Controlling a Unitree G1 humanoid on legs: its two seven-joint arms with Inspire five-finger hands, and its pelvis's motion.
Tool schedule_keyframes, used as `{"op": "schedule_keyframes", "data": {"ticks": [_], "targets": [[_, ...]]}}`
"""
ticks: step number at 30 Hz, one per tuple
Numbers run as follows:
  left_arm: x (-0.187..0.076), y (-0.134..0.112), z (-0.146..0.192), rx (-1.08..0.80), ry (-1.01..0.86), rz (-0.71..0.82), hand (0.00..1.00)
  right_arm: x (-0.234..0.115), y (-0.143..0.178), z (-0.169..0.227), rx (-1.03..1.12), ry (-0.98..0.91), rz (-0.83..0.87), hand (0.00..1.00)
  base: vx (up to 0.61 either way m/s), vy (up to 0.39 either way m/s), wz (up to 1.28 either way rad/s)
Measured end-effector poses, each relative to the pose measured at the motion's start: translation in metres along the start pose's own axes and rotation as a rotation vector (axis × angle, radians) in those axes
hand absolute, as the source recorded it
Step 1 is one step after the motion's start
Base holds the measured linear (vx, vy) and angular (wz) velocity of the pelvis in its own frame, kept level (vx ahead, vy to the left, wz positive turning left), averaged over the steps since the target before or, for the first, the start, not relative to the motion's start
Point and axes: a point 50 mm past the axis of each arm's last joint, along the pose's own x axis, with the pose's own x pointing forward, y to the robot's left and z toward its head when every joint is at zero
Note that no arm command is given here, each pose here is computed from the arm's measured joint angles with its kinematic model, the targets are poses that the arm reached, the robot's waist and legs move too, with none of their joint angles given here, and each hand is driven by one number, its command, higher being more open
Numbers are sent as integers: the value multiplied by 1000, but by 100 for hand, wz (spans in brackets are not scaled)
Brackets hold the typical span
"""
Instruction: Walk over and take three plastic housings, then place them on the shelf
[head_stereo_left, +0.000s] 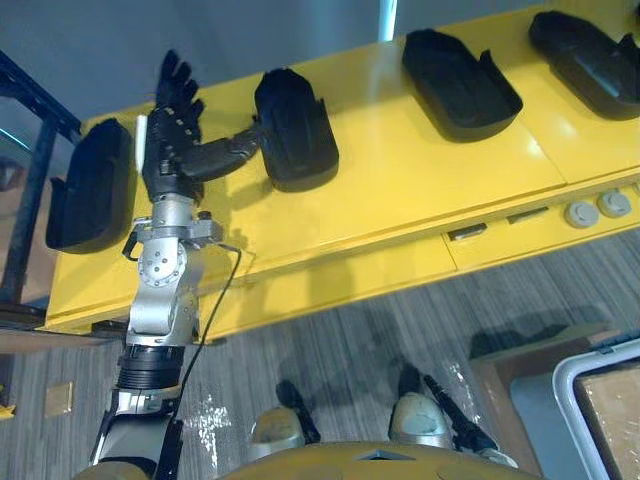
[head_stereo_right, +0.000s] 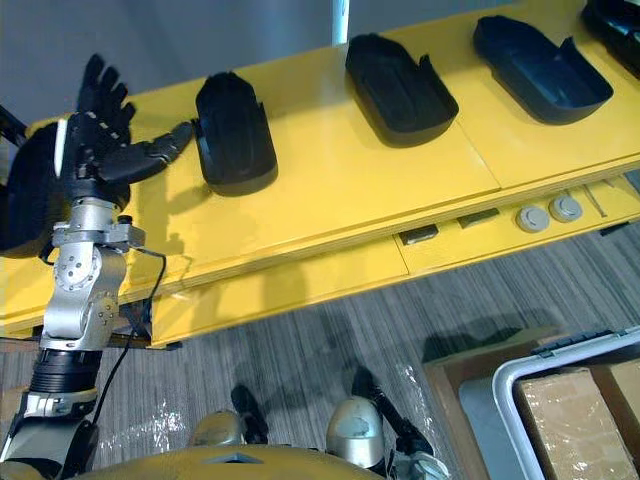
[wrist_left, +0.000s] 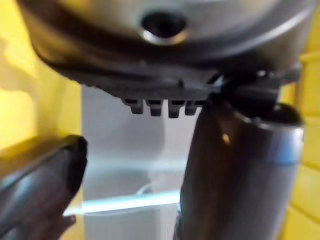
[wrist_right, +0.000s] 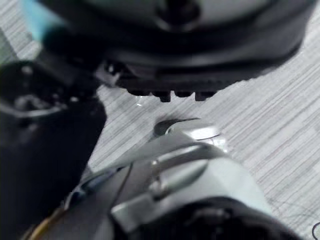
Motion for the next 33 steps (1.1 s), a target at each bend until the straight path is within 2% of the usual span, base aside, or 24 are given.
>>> {"op": "schedule_keyframes", "data": {"ticks": [3,4,7,12,16,19,22,29,33], "targets": [[-8,3,-5,25,25,7,100,-1,-6,-3,6,2,-78,100,14,5,4],[-16,7,-11,29,61,20,100,-2,-10,-6,11,-13,-147,100,8,-6,17],[-34,15,-23,34,127,54,100,-4,-15,-5,14,-55,-213,100,8,-3,7],[-62,30,-37,57,227,121,100,-5,-8,12,-19,-159,-221,100,-14,-4,15],[-81,45,-46,148,319,219,100,-6,-1,27,-60,-206,-184,100,-7,-5,14],[-82,58,-43,173,321,304,100,-4,4,28,-82,-178,-142,100,-7,-3,4],[-80,72,-37,193,299,370,100,-4,2,14,-86,-90,-123,100,0,0,0],[-55,108,-25,249,279,434,100,-13,-14,-49,-104,171,-101,100,-4,0,0],[-38,122,-21,260,276,444,100,-19,-23,-66,-70,226,-104,100,-23,2,10]]}}
